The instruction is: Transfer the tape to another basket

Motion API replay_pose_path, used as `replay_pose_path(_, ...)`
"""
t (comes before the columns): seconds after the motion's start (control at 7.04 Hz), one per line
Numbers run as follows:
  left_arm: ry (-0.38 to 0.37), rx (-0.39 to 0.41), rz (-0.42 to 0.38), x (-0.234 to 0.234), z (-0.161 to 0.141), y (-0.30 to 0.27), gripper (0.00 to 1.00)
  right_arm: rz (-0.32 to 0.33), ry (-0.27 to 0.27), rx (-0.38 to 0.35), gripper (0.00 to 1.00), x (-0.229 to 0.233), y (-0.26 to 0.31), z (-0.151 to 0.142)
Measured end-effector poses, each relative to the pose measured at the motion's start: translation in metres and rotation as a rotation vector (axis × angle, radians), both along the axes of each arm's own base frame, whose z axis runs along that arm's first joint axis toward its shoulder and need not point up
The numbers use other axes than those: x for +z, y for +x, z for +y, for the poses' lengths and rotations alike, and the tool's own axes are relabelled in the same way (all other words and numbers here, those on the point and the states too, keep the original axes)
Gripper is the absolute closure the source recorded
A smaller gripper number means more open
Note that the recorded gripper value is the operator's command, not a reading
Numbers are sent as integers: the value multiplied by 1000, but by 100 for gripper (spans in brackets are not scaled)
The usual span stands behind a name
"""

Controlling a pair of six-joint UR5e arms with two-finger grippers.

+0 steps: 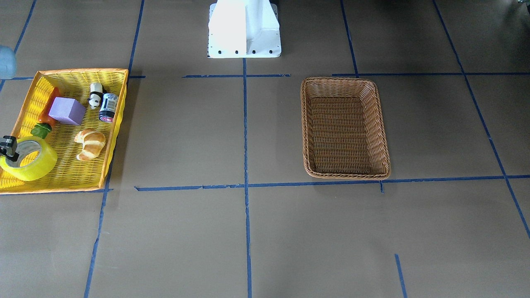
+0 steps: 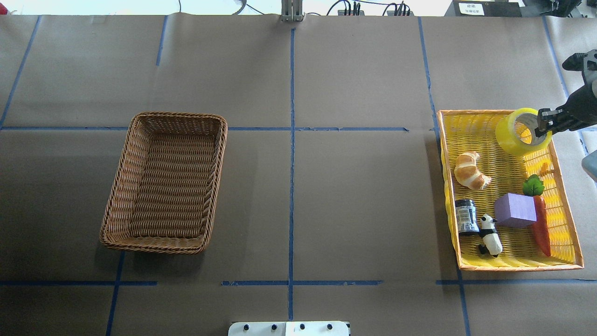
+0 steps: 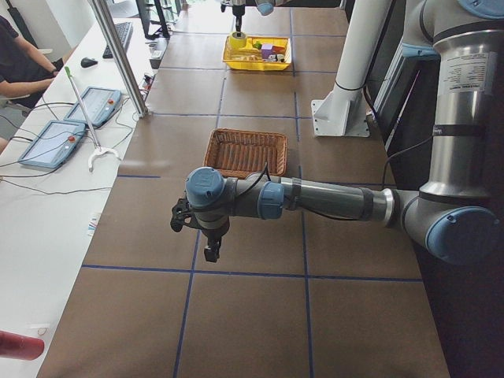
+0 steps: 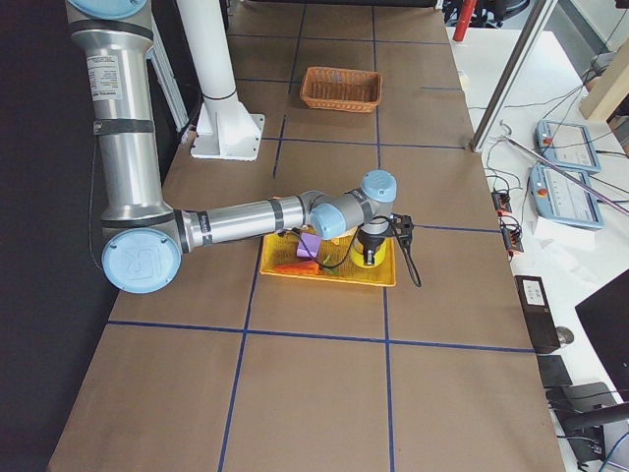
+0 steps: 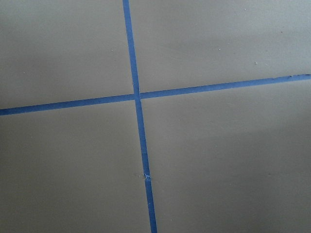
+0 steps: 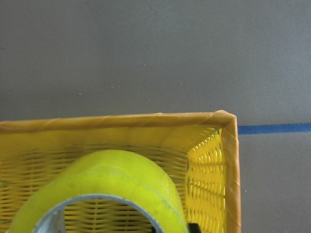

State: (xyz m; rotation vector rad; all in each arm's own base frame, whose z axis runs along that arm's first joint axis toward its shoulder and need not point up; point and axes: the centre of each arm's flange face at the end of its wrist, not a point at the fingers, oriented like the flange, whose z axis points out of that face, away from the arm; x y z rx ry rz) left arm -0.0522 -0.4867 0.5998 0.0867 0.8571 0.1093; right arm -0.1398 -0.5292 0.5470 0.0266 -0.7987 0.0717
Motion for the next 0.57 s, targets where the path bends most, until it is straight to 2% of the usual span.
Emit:
replay_pose_path(0.28,28,-1,-1,-14,0,0,0,-111,12,18,100,-38,21,-4)
replay_pose_path(0.57,63,-8,7,-36,-3,2,0,-187,-7,69,100,-91,13,-18)
